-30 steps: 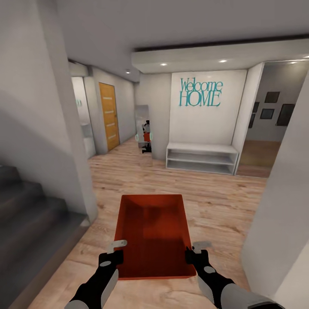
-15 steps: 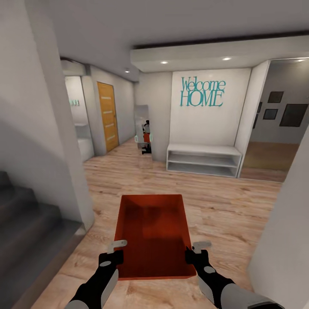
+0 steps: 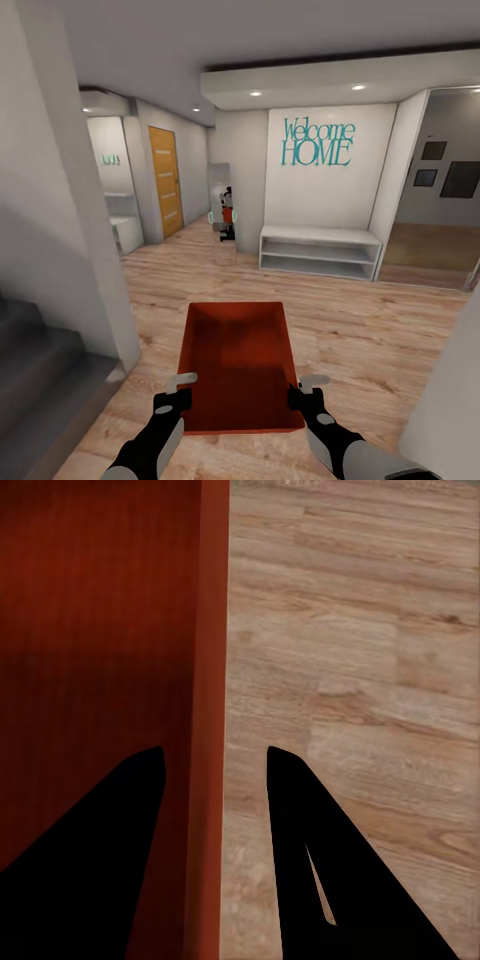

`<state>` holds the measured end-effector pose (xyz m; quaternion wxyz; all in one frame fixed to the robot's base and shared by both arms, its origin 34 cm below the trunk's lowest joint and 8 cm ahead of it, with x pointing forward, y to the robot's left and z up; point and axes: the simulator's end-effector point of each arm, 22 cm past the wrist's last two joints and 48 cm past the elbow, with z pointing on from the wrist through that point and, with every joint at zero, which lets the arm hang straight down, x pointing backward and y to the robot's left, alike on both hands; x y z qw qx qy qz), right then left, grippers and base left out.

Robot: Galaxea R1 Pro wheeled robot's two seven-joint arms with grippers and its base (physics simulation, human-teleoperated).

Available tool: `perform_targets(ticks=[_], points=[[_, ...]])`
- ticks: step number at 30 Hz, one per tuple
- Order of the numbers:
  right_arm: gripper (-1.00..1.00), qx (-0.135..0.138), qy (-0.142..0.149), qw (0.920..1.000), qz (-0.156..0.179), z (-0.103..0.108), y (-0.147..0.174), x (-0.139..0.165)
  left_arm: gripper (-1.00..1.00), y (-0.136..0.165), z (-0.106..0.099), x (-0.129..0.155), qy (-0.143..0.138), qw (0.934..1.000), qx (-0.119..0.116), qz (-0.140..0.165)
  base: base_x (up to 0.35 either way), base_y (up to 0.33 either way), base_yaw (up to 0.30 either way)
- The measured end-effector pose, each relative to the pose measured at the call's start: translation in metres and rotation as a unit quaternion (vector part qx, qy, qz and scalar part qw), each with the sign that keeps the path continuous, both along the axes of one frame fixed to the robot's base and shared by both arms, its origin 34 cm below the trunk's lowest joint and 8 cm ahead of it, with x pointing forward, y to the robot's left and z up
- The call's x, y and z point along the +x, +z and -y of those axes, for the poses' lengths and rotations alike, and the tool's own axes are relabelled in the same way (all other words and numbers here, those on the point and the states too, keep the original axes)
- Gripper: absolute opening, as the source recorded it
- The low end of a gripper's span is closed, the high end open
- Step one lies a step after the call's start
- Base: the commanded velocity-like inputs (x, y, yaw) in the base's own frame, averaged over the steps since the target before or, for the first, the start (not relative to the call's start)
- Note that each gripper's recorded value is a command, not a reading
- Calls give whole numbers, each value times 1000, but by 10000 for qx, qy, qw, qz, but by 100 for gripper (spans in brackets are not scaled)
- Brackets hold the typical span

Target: Move the two storage containers from the living room to the garage. In the garage, place one container on the floor and stack the other container on top of it (either order is fine).

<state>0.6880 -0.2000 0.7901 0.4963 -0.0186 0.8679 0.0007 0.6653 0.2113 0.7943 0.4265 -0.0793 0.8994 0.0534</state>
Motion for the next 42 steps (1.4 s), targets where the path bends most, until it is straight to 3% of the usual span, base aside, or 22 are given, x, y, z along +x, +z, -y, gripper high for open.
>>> perform_targets(ticks=[42], points=[[-100, 1, -1, 10000, -1, 0, 0, 0, -100, 0, 0, 0, -3, 10000, 1, 0, 322, 0, 0]])
